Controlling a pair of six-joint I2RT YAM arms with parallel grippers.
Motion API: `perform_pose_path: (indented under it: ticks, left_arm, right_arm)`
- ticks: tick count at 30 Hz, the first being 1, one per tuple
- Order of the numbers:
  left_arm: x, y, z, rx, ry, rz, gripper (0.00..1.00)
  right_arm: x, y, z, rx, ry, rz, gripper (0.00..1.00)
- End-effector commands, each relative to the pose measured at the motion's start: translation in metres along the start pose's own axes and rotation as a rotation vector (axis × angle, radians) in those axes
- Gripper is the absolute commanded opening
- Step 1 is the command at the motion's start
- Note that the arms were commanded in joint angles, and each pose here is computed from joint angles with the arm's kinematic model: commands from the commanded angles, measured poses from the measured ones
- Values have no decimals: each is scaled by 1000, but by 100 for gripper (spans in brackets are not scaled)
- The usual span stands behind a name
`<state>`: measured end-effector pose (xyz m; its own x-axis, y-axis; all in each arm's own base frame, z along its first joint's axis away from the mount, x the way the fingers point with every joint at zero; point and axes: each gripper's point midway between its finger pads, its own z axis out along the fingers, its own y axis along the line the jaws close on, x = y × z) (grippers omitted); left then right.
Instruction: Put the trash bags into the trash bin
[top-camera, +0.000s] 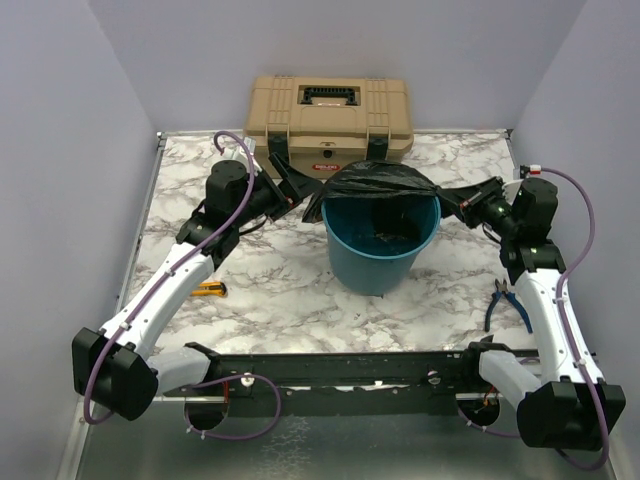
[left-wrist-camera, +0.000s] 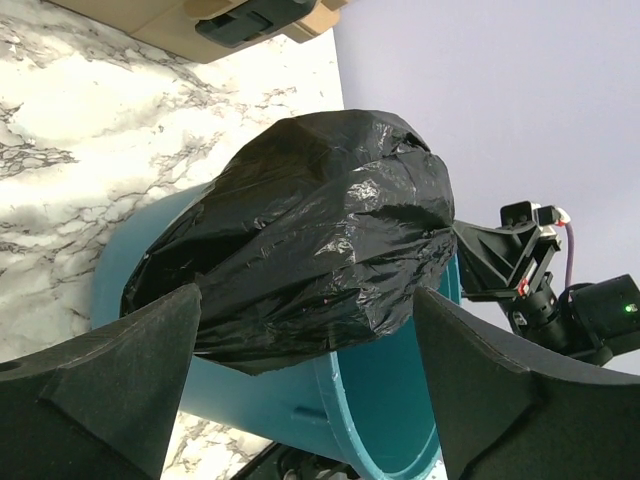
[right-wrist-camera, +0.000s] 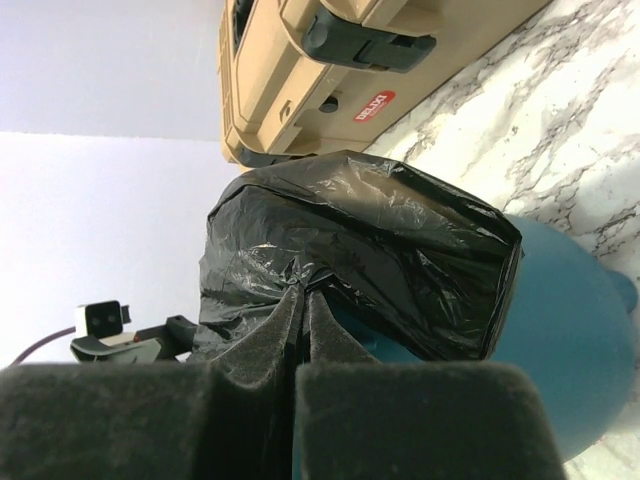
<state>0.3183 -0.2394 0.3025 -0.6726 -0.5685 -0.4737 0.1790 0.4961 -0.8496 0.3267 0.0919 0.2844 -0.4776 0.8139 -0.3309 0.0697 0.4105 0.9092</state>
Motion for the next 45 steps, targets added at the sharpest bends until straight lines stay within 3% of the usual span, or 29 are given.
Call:
perform_pose_path:
  ticks: [1, 12, 17, 26, 45]
  left_arm:
    - [1, -2, 1, 14, -4, 28, 87]
    - [12, -3, -4, 42, 49, 98, 84]
    - [15, -9, -7, 63, 63, 105, 84]
    - [20, -5, -13, 59, 65, 79, 84]
    - [56, -13, -30, 83, 123, -23, 79]
  right_arm:
    - [3, 1, 0, -21, 21, -15, 1]
    - [11, 9, -31, -7, -2, -99, 1]
    - [27, 5, -45, -1, 45, -119, 1]
    - [54, 9, -78, -25, 95, -157, 1]
    - [81, -2, -100, -27, 167, -175, 1]
